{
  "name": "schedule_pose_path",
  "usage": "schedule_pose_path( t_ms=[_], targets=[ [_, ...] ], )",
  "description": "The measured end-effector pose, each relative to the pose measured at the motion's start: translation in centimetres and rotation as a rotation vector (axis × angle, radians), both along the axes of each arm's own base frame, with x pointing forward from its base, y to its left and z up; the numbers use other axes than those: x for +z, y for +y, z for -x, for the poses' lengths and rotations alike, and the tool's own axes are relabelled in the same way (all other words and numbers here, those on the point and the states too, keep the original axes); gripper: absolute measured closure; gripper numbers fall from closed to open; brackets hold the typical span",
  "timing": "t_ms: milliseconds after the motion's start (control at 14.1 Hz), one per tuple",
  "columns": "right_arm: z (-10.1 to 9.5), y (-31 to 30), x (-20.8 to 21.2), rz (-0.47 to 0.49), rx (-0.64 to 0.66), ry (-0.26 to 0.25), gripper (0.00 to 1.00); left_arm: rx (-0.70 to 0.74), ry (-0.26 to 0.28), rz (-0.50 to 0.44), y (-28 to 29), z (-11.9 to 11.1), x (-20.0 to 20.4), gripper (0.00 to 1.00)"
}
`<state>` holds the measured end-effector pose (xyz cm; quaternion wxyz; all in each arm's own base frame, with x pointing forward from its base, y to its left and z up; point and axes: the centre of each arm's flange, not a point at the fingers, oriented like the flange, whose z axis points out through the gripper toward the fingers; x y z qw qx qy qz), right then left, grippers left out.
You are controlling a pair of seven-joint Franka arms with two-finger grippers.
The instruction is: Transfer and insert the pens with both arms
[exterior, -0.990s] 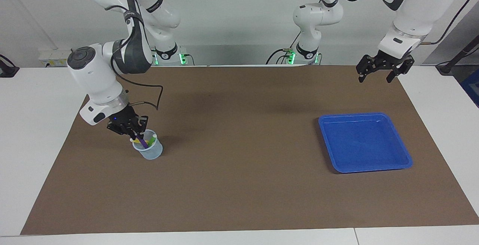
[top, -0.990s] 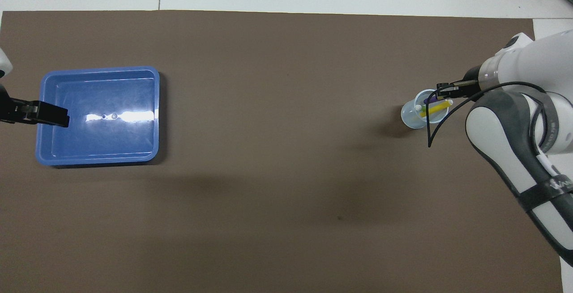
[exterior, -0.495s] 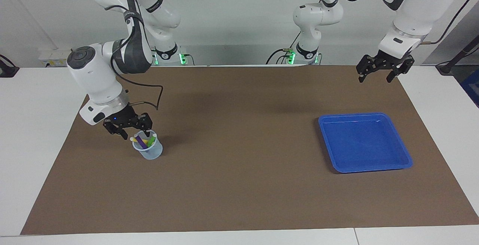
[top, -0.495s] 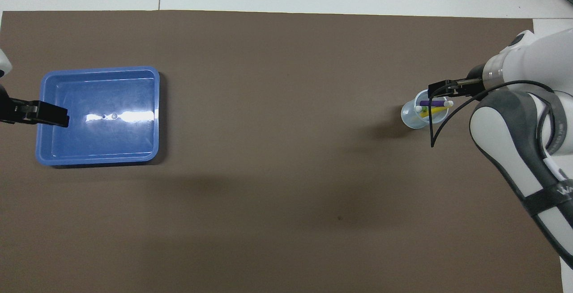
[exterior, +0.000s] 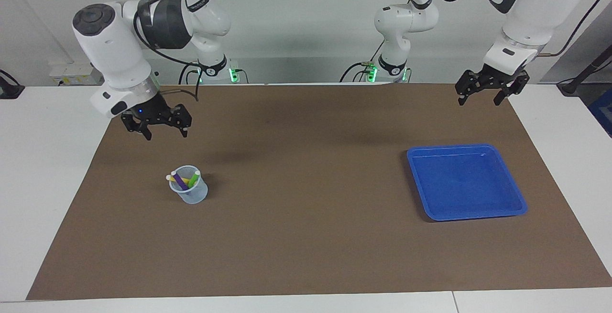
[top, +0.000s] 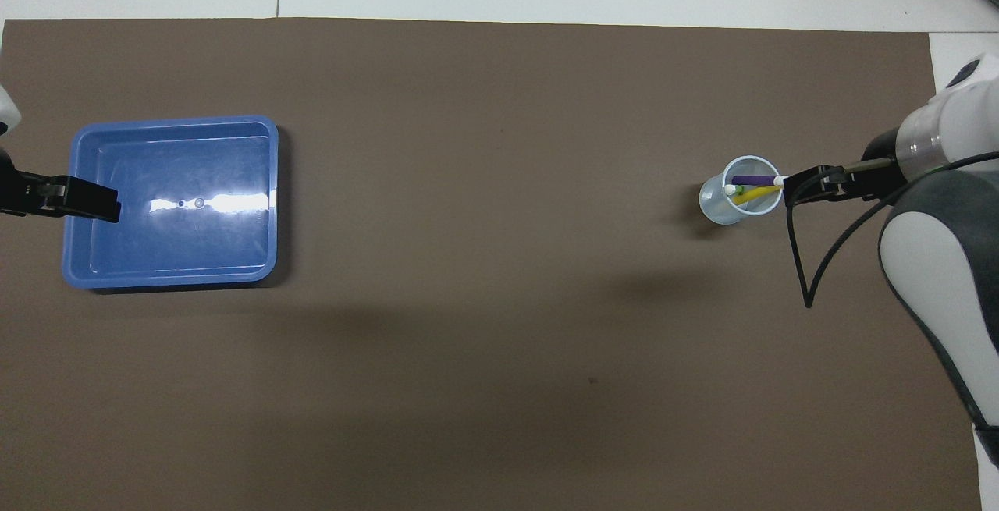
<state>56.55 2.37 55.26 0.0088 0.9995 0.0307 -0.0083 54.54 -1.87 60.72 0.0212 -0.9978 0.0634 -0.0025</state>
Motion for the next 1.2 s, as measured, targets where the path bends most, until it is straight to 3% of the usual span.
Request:
schedule_pose_path(
  t_ms=[283, 424, 1202],
  targets=[
    [4.2, 2.6, 4.6, -0.002, 0.017, 0.032, 0.00, 0.003, 0.002, 0.000, 0.2, 0.0, 0.0, 0.00],
    [5.4, 3.6, 5.9, 0.003, 0.035, 0.029, 0.00, 0.007, 0.002, 0.000, 0.4, 0.0, 0.0, 0.00],
    [5.8, 3.3, 6.7, -0.013, 0.024, 0.014, 0.00, 0.016, 0.019, -0.002, 0.8, 0.2, -0.2, 0.00]
  ],
)
